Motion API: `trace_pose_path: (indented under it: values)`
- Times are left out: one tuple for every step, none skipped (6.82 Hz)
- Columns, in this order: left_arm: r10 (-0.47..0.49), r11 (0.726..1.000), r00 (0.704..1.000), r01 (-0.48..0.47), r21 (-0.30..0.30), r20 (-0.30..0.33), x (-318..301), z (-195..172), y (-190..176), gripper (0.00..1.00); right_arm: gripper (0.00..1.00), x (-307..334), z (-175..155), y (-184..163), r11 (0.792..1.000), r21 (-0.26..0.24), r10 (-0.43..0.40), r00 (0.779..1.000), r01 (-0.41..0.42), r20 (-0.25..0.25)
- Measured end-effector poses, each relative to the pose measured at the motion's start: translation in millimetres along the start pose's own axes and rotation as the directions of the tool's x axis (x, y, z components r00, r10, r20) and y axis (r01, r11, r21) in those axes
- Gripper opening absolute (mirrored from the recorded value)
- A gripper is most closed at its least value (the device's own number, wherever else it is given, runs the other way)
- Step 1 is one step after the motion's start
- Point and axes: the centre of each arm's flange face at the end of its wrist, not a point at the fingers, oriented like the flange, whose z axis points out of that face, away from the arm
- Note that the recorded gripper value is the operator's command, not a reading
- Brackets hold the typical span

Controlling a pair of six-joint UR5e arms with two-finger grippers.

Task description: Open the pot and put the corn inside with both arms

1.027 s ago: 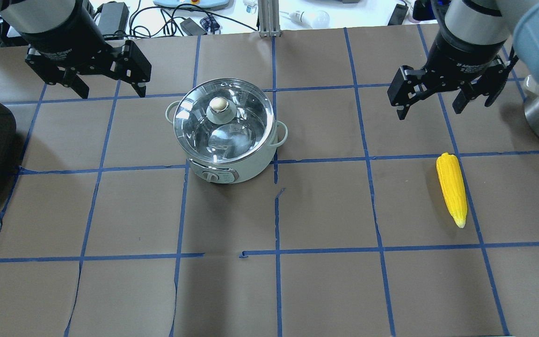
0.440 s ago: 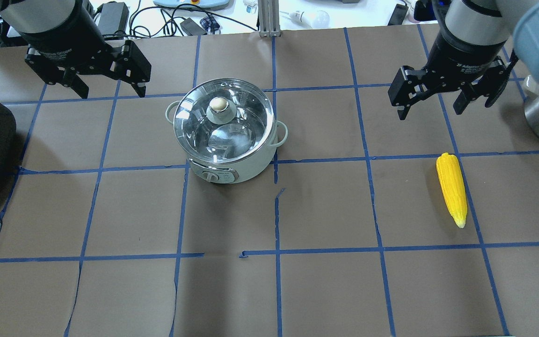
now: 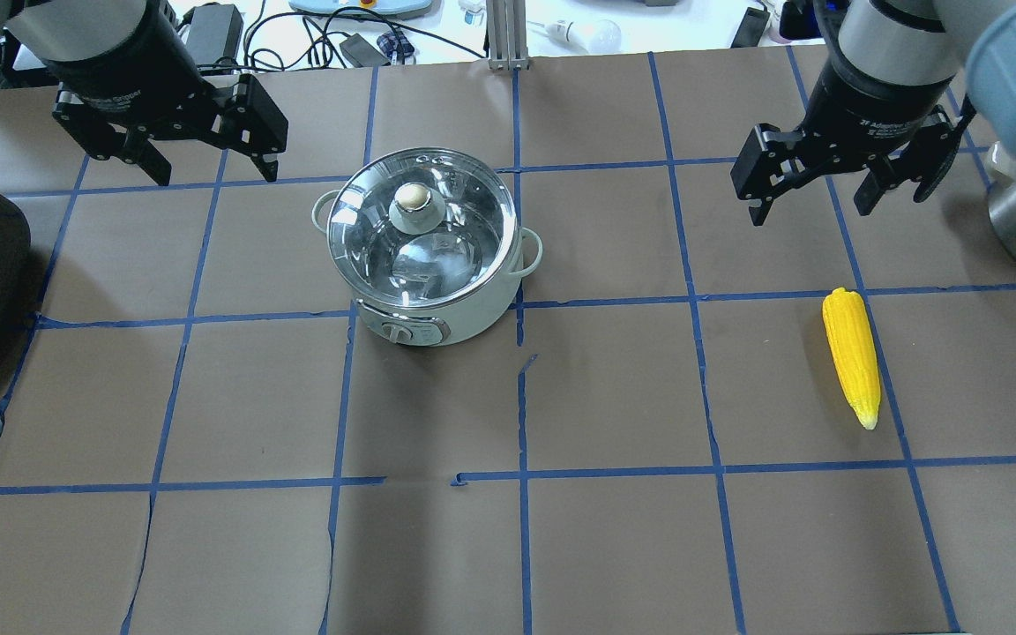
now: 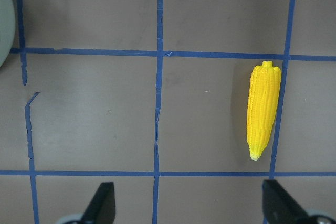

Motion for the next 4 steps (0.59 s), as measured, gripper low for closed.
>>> trace_pose_path:
  values:
    - [-0.025, 1.0, 1.0, 0.026, 0.01, -0.013, 6.9, 6.8, -9.4, 1.0, 1.0, 0.4, 1.3, -2.0, 1.0, 0.009, 0.002, 1.0, -0.002, 0.001]
    - [-0.017, 1.0, 1.0, 0.018, 0.023, -0.026, 22.5, 19.6, -21.0, 1.0, 1.0, 2.6, 4.6, -5.1, 1.0, 0.015, 0.004, 1.0, -0.004, -0.002]
    - [-0.004, 1.0, 0.999, 0.005, 0.027, -0.032, 41.5, 40.1, -33.9, 1.0, 1.0, 6.8, 9.6, -9.2, 1.0, 0.011, 0.001, 1.0, -0.001, -0.002]
    - [-0.004, 1.0, 0.999, 0.005, 0.029, -0.037, 60.2, 62.5, -46.0, 1.0, 1.0, 15.5, 15.7, -15.3, 1.0, 0.003, -0.006, 1.0, 0.006, 0.002]
